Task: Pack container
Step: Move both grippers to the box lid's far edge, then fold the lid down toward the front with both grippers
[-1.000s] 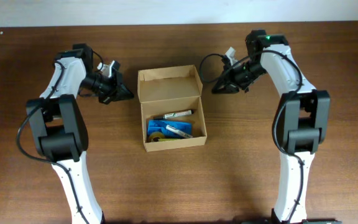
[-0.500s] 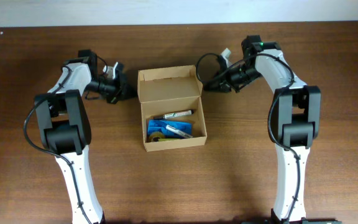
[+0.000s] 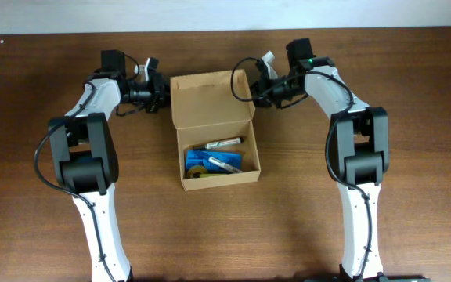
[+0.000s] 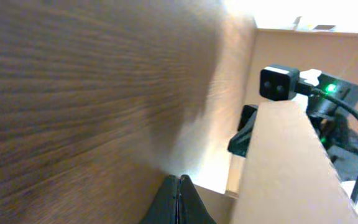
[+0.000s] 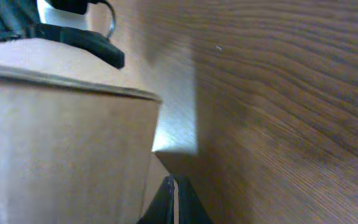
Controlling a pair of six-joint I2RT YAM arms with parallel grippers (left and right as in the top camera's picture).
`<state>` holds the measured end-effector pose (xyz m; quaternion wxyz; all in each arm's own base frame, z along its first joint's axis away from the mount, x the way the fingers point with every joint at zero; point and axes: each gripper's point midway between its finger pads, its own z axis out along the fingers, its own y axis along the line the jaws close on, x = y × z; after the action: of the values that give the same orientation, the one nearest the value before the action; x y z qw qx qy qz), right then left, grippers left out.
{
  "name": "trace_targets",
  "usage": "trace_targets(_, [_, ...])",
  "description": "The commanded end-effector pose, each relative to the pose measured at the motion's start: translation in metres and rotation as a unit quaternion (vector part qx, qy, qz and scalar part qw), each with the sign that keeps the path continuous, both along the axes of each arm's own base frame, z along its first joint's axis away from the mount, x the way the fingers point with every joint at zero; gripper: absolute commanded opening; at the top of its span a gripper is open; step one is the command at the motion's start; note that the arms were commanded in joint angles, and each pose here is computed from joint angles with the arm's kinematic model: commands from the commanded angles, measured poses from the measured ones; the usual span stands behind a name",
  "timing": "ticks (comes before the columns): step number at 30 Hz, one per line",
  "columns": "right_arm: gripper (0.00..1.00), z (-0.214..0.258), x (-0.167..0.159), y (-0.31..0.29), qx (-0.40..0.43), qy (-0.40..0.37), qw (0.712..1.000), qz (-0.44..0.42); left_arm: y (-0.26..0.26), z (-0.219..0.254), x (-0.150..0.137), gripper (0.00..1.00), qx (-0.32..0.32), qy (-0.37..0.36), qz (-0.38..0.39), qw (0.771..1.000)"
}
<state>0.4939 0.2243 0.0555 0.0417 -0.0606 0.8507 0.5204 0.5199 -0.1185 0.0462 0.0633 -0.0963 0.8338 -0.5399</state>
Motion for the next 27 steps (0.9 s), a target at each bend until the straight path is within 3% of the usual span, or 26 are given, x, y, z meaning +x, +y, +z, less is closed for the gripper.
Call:
trace_targets(1, [0.04, 0.002, 0.0, -0.002, 0.031, 0.016, 0.999, -0.002, -0.003, 0.014, 0.004, 0.02, -0.034, -0.001, -0.004, 0.999])
trace_targets(7, [0.04, 0.028, 0.006, -0.017, 0.069, -0.01, 0.998, 0.0, -0.006, 0.06, 0.023, 0.01, -0.052, -0.068, -0.022, 0.996])
trace_targets(12, [0.04, 0.06, 0.006, -0.022, 0.027, -0.058, 0.998, 0.003, -0.008, 0.098, 0.028, 0.01, -0.041, -0.114, -0.027, 0.992])
trace_targets(22, [0.04, 0.113, -0.01, -0.02, 0.005, -0.105, 0.994, 0.021, -0.02, 0.112, 0.001, 0.01, 0.01, -0.121, -0.057, 0.991])
trace_targets(27, [0.04, 0.118, -0.028, -0.015, -0.059, -0.126, 0.989, 0.046, -0.023, 0.117, -0.016, 0.01, 0.043, -0.12, -0.075, 0.989])
